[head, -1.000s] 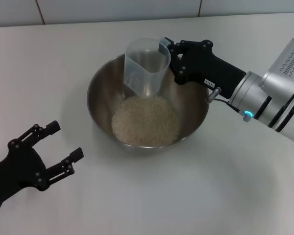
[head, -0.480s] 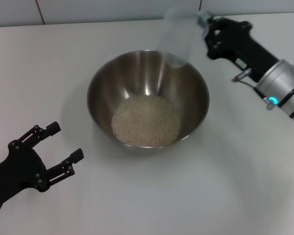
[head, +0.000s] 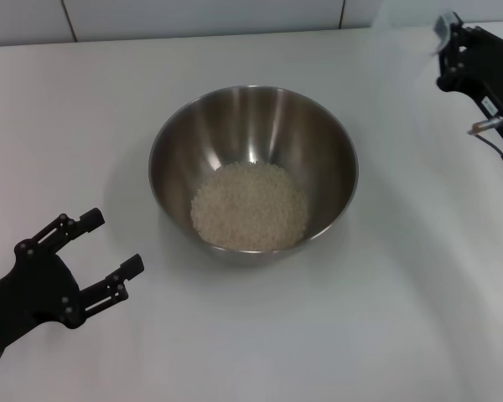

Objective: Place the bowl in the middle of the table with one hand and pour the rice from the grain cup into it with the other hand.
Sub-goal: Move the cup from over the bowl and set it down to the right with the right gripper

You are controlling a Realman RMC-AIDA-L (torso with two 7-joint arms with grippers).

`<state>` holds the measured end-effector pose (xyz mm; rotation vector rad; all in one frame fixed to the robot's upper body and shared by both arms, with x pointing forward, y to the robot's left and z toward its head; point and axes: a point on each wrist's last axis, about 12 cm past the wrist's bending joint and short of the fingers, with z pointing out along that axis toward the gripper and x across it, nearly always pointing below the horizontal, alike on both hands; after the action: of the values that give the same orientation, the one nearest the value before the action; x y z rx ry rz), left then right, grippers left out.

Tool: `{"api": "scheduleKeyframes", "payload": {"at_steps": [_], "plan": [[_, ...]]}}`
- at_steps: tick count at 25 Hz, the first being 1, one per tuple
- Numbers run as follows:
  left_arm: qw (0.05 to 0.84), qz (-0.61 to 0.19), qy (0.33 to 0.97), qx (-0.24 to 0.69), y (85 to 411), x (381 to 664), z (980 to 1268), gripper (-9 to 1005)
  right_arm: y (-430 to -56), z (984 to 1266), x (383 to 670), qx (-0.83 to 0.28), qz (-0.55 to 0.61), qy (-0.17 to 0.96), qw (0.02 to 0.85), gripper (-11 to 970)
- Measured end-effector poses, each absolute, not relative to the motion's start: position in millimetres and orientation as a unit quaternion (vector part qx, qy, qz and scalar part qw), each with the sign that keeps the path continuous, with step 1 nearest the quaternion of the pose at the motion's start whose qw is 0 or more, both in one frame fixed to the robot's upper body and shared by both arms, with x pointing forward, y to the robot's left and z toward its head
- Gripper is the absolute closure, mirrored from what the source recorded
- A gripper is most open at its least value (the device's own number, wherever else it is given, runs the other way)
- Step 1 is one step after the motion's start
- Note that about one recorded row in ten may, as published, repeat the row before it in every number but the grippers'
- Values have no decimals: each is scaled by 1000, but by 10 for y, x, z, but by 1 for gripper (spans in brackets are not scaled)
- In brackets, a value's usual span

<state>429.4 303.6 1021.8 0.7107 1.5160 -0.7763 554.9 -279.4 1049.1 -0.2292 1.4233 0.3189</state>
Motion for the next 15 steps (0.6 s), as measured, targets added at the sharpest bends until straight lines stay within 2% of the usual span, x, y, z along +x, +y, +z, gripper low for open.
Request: {"api": "scheduleKeyframes", "payload": {"at_steps": [6,15], "plan": [[604,-335,655,307,3040,4291,10219,152,-2943,10438,5509,-84,120,663,734,951],[604,-336,654,307,3039,4289,10221,152,-2945,10431,5499,-84,120,664,734,945]]}}
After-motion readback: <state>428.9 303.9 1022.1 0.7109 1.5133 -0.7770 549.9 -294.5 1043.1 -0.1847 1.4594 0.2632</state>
